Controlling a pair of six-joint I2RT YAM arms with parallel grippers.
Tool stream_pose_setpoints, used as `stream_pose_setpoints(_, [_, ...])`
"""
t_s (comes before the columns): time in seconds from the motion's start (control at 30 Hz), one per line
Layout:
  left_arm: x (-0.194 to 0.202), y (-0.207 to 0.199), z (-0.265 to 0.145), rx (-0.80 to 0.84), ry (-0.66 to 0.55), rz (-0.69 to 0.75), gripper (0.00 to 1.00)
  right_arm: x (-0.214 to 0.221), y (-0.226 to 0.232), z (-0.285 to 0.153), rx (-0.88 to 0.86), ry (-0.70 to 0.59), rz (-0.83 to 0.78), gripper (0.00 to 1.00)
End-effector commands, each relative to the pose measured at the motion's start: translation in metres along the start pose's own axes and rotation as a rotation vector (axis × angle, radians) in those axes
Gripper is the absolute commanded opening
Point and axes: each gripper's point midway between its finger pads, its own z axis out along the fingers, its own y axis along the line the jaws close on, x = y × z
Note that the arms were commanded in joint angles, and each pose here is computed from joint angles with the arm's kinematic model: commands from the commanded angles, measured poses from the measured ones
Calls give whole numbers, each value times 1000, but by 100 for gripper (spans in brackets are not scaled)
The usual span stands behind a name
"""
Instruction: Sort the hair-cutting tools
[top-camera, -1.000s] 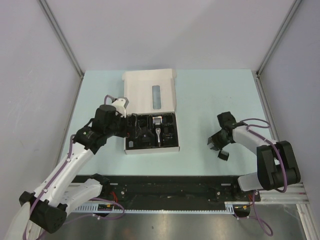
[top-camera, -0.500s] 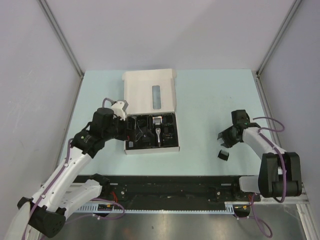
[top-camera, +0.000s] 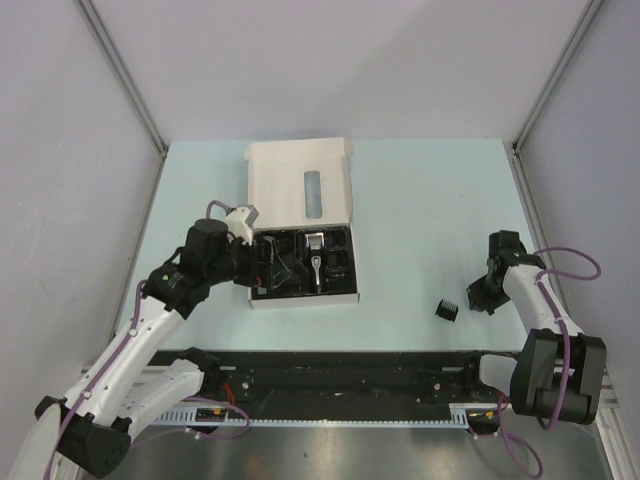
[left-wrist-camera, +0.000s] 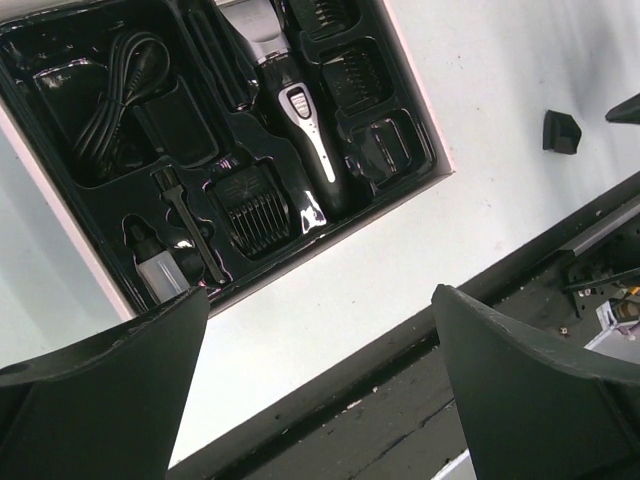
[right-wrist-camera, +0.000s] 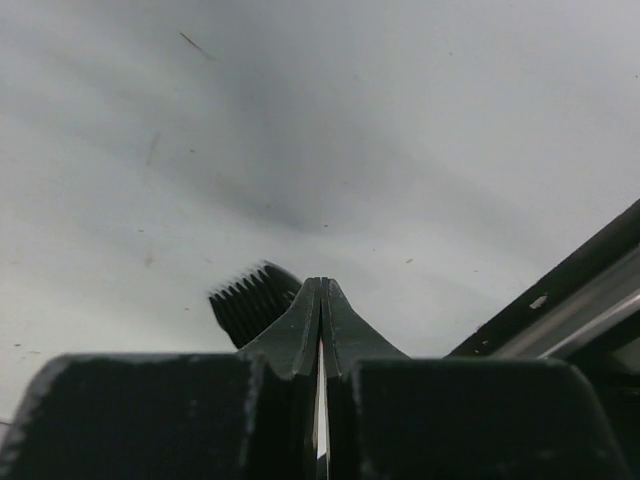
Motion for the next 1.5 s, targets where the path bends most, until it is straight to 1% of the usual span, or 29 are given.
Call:
stream_pose_setpoints(0.0, [-4,-10,-3,50,-15,-22,100,17,-12,5,33,52,-38,0])
stream_pose_setpoints(0.2, [-6,-13,-4,59,-19,-30,100,43,-4,14,-3,106,-56,0])
stream_pose_setpoints(0.37, [-6,-15,-5,67,-18,-36,100,47,30,15,-124,78,-101,0])
stream_pose_setpoints(0.4, [-8,-16,-5,72,-19,-35,100,54,32,16,-128,104,-104,0])
stream_pose_setpoints(0.53, [-11,-19,-5,80,-17,-37,100,75,46,17,-154,138,-152,0])
stream_pose_setpoints(0.73, [-13,-24,-1,102,-5,-64,100,96,77,16,-255,138,-228,0])
stream_pose_setpoints(0.83, [-16,-34,1,156,0,-78,100,102,86,8,-318,158,-260,0])
stream_pose_setpoints(0.97, [-26,-51,6,226,-11,-106,100,95,90,-20,-418,114,-308,0])
stream_pose_setpoints(1.0, [-27,-53,10,233,-2,-129,100,88,93,-33,-471,71,-301,0])
stream_pose_setpoints(1.03, [-28,-57,12,250,4,-134,100,84,93,-38,-485,52,-299,1])
stream_pose_setpoints(1.07, [-32,-64,13,271,-6,-129,100,80,92,-43,-496,32,-305,4])
stream_pose_setpoints(1.1, [-35,-68,15,280,-3,-143,100,76,92,-48,-516,18,-301,16])
stream_pose_setpoints(1.2, [-42,-86,23,323,15,-151,100,69,89,-48,-497,16,-307,34])
stream_pose_setpoints(1.23, [-40,-90,31,330,38,-155,100,70,84,-44,-469,26,-314,38])
stream_pose_setpoints(1.3, [-43,-110,36,380,49,-134,100,64,83,-42,-447,9,-331,45])
stream_pose_setpoints(1.33, [-42,-117,39,397,54,-123,100,63,81,-40,-432,12,-344,46])
stream_pose_setpoints(1.4, [-36,-136,54,428,99,-118,100,50,76,-34,-388,-25,-337,47])
stream_pose_setpoints(1.47, [-29,-157,68,463,150,-117,100,48,72,-31,-372,-13,-330,46])
